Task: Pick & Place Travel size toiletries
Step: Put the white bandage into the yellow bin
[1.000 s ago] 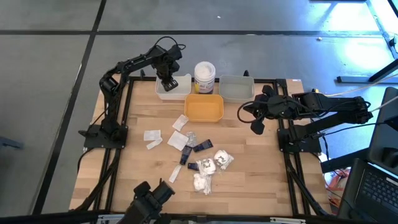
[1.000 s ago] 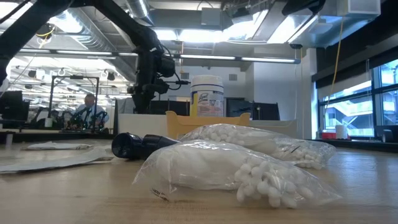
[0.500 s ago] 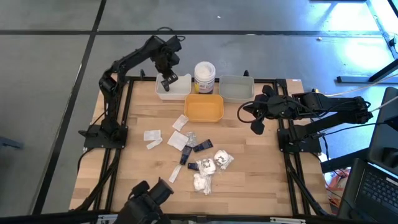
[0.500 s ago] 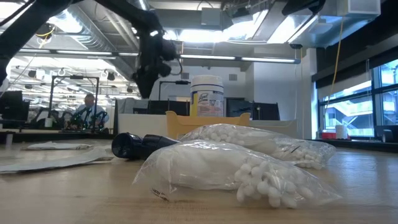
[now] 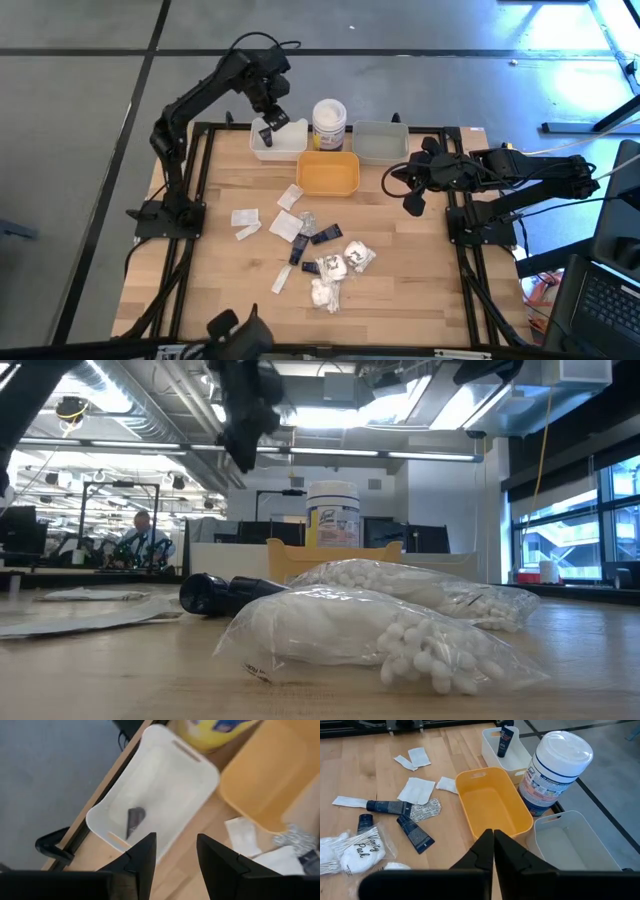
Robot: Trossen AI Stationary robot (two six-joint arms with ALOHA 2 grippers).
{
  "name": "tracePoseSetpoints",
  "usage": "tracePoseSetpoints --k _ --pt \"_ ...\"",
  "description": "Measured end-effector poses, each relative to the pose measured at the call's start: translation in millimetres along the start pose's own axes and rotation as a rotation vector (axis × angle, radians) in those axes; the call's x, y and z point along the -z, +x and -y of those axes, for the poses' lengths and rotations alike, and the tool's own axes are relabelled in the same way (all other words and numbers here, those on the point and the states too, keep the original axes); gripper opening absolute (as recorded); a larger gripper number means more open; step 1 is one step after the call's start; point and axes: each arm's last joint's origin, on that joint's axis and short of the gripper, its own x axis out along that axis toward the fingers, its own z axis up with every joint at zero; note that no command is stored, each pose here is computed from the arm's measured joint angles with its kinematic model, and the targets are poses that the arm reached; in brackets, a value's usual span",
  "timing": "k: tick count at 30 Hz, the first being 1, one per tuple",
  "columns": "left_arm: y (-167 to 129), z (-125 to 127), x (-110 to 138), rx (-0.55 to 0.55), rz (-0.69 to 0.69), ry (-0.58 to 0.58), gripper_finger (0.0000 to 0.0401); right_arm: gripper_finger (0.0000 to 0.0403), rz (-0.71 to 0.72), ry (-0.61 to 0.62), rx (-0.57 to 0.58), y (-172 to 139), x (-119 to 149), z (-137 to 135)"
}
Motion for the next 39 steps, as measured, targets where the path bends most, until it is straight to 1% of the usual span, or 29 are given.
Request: tracePoseSetpoints --k 7,14,20,23,31,34,39 --pt "-32.7 40.1 12.3 0.024 0.112 0.083 0.0139 0.0042 0.0 -0.001 0.0 0.0 0.0 0.0" --pt "-63.0 85.9 34.6 0.066 0.191 0.189 0.0139 0.0052 0.0 -0.003 0.0 0.1 0.0 -0.1" --pt "-89.2 122.3 60.5 -0.031 0.282 0.265 0.0139 0.0059 0.0 -0.003 0.0 0.1 0.0 0.0" --pt "-98.8 138.4 72.5 -0.029 0.319 0.295 0.0139 0.0062 0.0 -0.003 0.0 0.1 0.0 -0.1" --pt "-106.4 179.1 95.4 0.036 0.336 0.425 0.0139 0.0073 0.0 -0.003 0.0 0.1 0.0 -0.1" --pt "-102.1 195.2 104.7 0.023 0.336 0.472 0.0139 0.0077 0.0 -0.003 0.0 0.1 0.0 -0.1" --pt "-85.0 216.4 124.2 -0.023 0.306 0.524 0.0139 0.0081 0.0 -0.003 0.0 0.1 0.0 -0.1"
